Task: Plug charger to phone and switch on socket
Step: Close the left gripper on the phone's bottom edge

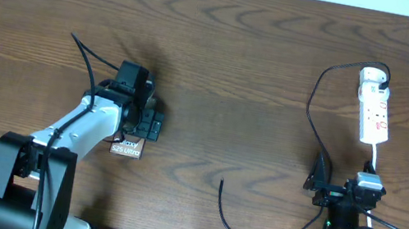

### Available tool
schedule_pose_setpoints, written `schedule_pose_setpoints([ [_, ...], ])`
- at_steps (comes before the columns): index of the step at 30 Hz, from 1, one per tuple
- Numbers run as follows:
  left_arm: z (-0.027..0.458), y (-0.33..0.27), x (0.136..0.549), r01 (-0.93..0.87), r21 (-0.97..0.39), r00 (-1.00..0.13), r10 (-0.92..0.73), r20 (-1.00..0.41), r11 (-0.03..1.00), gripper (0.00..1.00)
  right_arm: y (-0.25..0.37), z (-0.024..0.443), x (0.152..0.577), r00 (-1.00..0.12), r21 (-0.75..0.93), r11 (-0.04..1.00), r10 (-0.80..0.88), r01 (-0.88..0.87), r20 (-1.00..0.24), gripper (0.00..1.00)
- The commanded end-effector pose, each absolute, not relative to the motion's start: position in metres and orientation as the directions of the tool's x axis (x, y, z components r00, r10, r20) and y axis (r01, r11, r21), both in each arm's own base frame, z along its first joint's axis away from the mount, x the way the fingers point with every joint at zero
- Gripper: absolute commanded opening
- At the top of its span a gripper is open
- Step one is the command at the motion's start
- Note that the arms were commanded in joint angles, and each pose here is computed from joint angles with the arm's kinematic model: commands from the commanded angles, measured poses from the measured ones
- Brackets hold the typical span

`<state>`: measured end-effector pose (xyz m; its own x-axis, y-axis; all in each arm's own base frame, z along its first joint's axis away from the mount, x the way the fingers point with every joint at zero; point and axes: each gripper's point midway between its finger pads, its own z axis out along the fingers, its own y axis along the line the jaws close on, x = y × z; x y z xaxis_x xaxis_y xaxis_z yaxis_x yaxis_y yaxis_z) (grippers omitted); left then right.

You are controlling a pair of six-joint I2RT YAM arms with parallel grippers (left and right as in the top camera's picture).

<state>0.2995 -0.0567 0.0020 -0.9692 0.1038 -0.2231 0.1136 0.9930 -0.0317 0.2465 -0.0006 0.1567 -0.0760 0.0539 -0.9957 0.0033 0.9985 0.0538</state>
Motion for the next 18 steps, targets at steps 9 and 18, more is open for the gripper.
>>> schedule_pose_setpoints([
  [9,-0.0065,-0.0524,0.2916,0.119,-0.011,-0.974,0.115,-0.194,0.993,0.98,0.002,0.1561,0.2462,-0.077,0.067,0.998,0.066,-0.006,-0.995,0.99],
  [18,-0.0081,-0.0496,0.29,0.116,0.003,-0.975,0.115,-0.19,0.993,0.98,0.002,0.1561,0.2462,-0.077,0.067,0.998,0.066,-0.006,-0.995,0.99],
])
